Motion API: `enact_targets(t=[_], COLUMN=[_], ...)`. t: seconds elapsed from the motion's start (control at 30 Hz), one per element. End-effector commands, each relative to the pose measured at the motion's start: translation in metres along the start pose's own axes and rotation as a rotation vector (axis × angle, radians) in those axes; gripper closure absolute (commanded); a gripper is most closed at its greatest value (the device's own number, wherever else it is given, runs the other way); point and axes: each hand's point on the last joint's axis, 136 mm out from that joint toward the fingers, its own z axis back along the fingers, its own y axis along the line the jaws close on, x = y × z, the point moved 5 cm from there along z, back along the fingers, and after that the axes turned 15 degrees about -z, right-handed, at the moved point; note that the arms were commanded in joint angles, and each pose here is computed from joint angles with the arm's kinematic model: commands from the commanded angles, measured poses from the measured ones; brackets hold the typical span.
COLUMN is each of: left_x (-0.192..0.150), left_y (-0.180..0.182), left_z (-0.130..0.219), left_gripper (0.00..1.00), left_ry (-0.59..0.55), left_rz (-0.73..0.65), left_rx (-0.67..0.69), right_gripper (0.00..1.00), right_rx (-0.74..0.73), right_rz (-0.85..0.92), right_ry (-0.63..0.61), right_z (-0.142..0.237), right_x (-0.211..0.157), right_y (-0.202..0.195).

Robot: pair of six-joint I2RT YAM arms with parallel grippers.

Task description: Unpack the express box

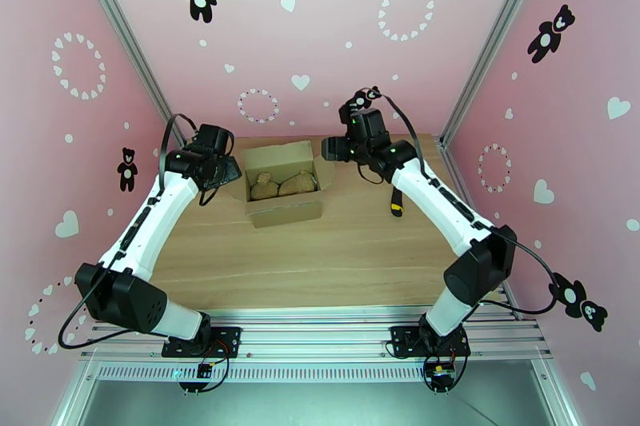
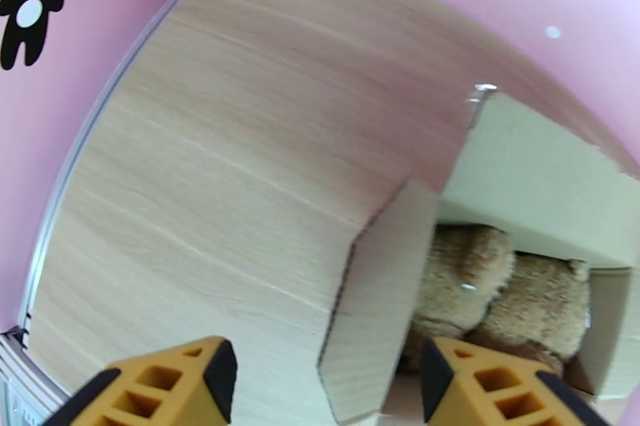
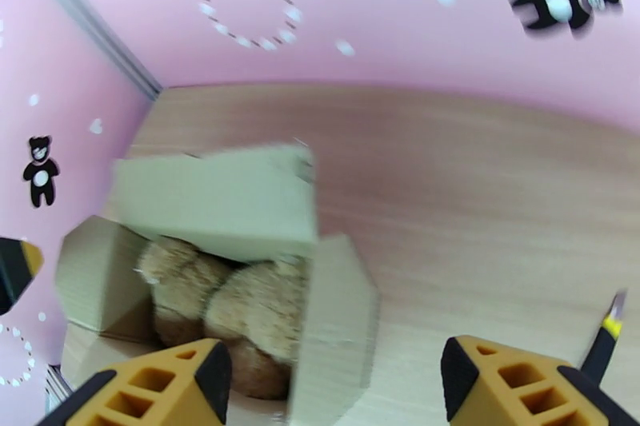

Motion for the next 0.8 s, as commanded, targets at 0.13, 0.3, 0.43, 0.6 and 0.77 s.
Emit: enact_targets(t=[0.13,0.3,0.43,0.6,0.77], left_x=[-0.004,-0.012,-0.020,-0.026,-0.029], left_y=[-0.002,0.005,0.010,0.011,0.019], left_z=[0.024,0.039,0.048,0.059,0.075], left_gripper=[0.33,0.32,0.32,0.31,0.30], left_ry=[-0.056,-0.087,-0.099,-0.089,-0.114], left_rz=[0.057,0.097,0.142,0.138,0.143], left_rx=[-0.113,-0.152,-0.204,-0.280,-0.313], right_gripper=[0.26,0.27,0.26,0.26,0.25], right_rx=[0.069,0.084,0.081,0.078,0.079], right_rz=[0.147,0.199,0.210,0.176,0.156], right_ry=[0.047,0.120,0.155,0.164,0.203], right_z=[0.001,-0.036,-0.068,-0.105,-0.135], right_x=[-0.011,-0.036,-0.054,-0.070,-0.092], right_y=[0.060,0.088,0.099,0.101,0.106])
